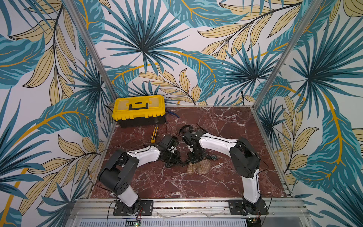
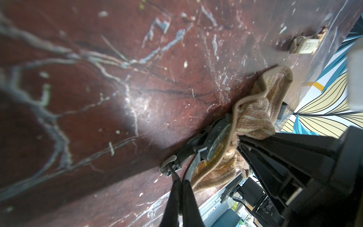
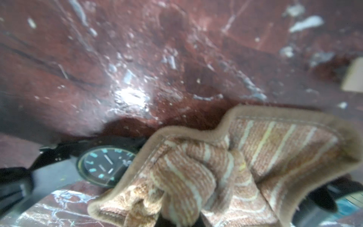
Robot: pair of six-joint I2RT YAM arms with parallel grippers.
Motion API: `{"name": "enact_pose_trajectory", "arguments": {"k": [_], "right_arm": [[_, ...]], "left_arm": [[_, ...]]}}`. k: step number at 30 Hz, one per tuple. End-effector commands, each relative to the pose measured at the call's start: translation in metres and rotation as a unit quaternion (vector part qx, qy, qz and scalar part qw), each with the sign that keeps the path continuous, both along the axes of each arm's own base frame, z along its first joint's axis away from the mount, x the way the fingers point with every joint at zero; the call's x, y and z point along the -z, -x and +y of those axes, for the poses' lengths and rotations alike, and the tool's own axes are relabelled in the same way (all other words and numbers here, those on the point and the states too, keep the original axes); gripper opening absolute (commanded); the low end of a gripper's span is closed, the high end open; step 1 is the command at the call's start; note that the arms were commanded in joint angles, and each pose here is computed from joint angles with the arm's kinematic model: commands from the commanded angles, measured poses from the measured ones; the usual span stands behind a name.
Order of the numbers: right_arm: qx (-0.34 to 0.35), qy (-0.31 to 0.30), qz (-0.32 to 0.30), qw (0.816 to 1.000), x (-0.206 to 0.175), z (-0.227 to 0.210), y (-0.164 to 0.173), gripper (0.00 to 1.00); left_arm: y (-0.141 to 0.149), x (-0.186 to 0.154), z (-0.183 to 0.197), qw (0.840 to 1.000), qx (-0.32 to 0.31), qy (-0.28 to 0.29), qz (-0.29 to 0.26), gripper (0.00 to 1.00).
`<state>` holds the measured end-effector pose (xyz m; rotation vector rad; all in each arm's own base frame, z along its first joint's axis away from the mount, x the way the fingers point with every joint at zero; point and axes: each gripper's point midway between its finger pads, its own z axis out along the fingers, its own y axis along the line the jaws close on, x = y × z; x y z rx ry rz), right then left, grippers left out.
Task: Wipe the watch dial
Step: Wipe the dirt from the watch dial, then move the watch to the center of the board.
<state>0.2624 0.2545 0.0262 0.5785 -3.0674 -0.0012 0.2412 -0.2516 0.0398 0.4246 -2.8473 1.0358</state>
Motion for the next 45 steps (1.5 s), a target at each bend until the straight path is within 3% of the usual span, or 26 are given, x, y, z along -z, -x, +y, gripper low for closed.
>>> {"name": "enact_pose_trajectory", "arguments": {"k": [1,5,11,23,28,37,41,45], "right_arm": [[0.017,-0.013,-0.022,1.0,-0.021,-0.008,0.006,0.0],[0.013,-0.06,-0.059,0.996,-0.059,-0.004,0.008,0.0],[0.017,-0.077,-0.106,0.991,-0.109,-0.021,0.015,0.0],[0.074,-0.054,-0.121,0.988,-0.117,-0.077,0.038,0.0],[0.078,-0.061,-0.101,0.99,-0.108,-0.078,0.046,0.0],[0.059,-0.071,-0.082,0.992,-0.09,-0.049,0.023,0.0],[0.048,-0.071,-0.086,0.993,-0.088,-0.035,0.006,0.0],[0.051,-0.077,-0.095,0.991,-0.091,-0.024,-0.013,0.0]], "left_arm": [[-0.004,-0.009,-0.003,1.0,0.009,0.001,-0.011,0.0],[-0.009,-0.009,-0.002,1.0,0.018,-0.013,-0.016,0.0],[-0.023,-0.012,-0.01,0.999,0.03,-0.016,-0.02,0.0],[-0.072,-0.008,-0.05,0.998,0.051,0.006,-0.019,0.0],[-0.085,-0.014,-0.064,0.998,0.064,-0.002,-0.027,0.01],[-0.077,-0.03,-0.058,0.997,0.062,-0.013,-0.047,0.35],[-0.074,-0.037,-0.056,0.997,0.063,-0.013,-0.053,0.42],[-0.074,-0.038,-0.055,0.996,0.066,-0.017,-0.057,0.43]]}}
